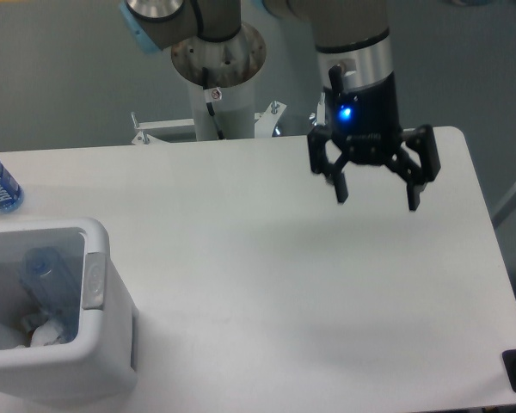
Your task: Place the trash in the trash can
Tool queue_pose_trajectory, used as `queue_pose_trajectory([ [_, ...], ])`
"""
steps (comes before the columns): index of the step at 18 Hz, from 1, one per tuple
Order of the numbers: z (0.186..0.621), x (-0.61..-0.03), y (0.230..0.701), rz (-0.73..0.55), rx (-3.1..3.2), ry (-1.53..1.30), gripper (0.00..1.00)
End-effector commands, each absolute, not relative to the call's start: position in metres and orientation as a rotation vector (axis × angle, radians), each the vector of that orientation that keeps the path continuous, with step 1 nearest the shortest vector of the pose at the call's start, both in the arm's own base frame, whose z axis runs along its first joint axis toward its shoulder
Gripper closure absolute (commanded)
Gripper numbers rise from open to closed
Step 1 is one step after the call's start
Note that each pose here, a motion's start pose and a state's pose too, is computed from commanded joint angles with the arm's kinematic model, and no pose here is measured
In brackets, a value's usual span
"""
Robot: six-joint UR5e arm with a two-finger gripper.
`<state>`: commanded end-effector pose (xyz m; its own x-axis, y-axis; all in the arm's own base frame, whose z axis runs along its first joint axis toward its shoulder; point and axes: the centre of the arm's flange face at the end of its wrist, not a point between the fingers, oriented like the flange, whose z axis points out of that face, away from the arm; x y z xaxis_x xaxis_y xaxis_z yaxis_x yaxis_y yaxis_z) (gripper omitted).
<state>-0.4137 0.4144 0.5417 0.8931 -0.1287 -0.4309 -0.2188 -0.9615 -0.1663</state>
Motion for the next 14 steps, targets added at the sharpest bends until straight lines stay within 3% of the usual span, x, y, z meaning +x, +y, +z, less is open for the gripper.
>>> queue_pose_trajectory([
  [14, 0.552, -0.409, 0.408, 0.636, -2.829, 0.219, 0.0],
])
